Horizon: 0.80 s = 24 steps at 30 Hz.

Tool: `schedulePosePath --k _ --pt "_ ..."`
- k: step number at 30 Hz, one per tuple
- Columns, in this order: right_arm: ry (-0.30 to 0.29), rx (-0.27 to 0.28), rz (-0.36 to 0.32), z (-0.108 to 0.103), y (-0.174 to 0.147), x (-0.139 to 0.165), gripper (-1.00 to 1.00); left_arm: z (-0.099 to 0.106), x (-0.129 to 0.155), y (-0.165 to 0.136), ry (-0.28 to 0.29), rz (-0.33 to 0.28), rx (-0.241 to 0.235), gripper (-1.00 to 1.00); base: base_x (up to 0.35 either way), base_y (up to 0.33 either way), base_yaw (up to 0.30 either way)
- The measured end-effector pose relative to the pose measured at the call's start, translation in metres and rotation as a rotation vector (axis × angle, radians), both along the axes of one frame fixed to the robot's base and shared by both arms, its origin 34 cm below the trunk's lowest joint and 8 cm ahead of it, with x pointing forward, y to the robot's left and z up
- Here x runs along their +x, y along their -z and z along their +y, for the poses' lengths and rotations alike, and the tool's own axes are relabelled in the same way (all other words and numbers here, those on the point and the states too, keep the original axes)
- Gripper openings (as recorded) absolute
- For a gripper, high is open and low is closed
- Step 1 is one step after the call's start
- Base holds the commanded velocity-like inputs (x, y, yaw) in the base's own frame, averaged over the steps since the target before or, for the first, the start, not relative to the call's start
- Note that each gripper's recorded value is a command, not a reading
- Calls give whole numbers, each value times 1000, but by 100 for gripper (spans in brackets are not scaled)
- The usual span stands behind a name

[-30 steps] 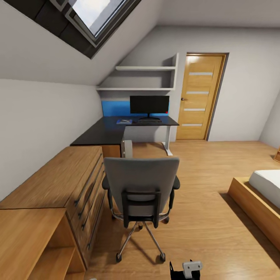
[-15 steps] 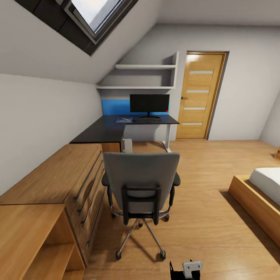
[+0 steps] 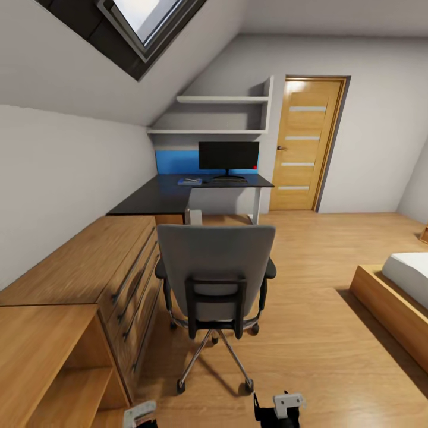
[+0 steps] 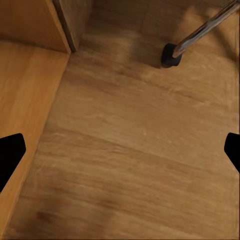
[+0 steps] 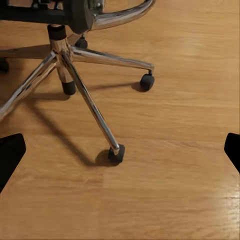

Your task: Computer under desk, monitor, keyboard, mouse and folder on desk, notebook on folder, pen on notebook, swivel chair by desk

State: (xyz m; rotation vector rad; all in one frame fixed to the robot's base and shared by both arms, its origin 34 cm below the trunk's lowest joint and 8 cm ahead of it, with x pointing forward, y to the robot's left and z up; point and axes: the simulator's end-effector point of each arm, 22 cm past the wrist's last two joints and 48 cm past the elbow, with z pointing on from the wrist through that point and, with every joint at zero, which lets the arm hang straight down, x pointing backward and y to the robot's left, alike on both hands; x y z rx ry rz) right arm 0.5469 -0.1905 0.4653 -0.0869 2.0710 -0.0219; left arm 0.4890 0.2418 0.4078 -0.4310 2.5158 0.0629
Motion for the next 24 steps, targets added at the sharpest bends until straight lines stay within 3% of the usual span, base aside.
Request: schedulePosePath --k 3,7,11,15,18,24 --pt "-14 27 12 18 -2 14 100 -7 44 -16 12 -23 -17 100 0 0 0" --pt "-35 37 21 35 -20 58 100 -18 91 -37 39 -20 -45 100 0 0 0" --pt "-49 38 18 50 -38 95 100 -28 118 -50 52 -43 -60 100 0 0 0" --pt "-45 57 31 70 -81 154 100 -54 153 -73 76 -93 -93 100 0 0 0" --pt "-42 68 28 75 -93 170 100 -58 156 -70 81 -97 -100 100 0 0 0" --pt "-36 71 39 80 -81 170 100 -66 136 -38 96 -54 -104 100 0 0 0"
